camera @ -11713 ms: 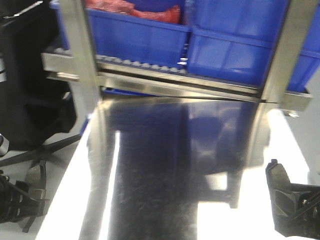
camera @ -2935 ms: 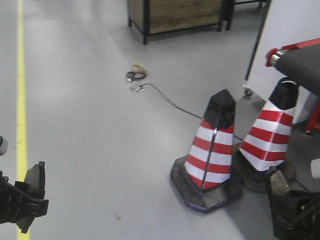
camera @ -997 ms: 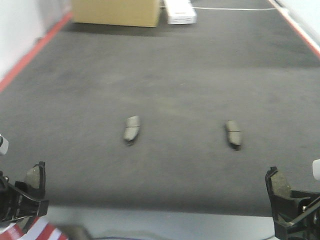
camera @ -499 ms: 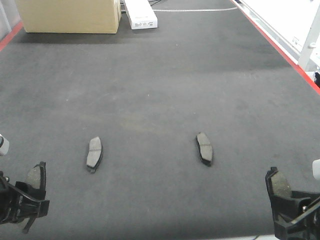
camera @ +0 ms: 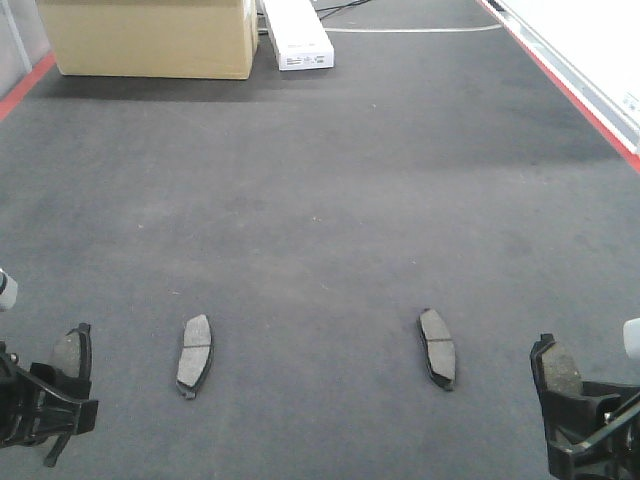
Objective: Move and align brake pads A on conveyor
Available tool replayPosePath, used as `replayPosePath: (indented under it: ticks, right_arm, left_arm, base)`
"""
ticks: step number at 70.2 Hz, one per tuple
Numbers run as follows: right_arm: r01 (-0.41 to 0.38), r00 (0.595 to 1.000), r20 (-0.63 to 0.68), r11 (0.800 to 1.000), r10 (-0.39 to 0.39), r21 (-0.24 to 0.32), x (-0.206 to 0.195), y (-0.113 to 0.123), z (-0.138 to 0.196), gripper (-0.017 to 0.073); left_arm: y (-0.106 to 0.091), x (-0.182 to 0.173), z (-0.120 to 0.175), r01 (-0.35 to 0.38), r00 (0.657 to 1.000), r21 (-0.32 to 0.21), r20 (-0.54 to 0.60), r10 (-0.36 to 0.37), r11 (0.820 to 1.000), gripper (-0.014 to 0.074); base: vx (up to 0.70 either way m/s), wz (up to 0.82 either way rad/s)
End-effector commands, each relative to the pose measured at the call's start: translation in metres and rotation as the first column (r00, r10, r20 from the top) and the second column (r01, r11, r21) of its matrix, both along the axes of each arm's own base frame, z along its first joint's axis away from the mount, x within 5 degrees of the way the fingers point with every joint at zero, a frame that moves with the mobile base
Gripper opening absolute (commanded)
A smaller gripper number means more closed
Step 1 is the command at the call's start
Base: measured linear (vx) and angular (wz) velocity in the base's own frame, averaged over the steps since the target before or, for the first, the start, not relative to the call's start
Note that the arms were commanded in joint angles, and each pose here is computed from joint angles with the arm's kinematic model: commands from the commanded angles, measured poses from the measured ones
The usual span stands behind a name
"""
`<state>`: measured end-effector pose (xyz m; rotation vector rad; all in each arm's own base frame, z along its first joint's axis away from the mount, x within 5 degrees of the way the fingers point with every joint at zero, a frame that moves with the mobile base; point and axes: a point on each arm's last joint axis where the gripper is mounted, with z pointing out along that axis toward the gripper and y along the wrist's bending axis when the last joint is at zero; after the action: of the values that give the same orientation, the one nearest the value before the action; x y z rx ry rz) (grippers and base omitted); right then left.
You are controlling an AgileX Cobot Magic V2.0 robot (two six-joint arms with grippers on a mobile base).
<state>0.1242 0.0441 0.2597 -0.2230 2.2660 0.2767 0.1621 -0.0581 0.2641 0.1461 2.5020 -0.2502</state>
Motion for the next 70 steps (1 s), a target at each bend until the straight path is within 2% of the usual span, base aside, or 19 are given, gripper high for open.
replayPosePath:
  ticks: [1, 70]
  right_arm:
    - [-0.002, 0.994, 0.113, 1.000, -0.001, 0.022, 0.0058, 0.0011, 0.0163, -0.0001]
    - [-0.002, 0.994, 0.107, 1.000, 0.000, 0.020, 0.0054, 0.0010, 0.0158, -0.0001]
  left_arm:
    - [-0.0030, 0.0046, 0.0145, 0.004, 0.995, -0.042, 0.098, 0.000, 0.999, 0.0073]
    - [-0.0031, 0.0047, 0.0143, 0.004, 0.995, -0.041, 0.097, 0.000, 0.999, 0.0073]
  base:
    - [0.10, 0.06]
    - [0.01, 0.01]
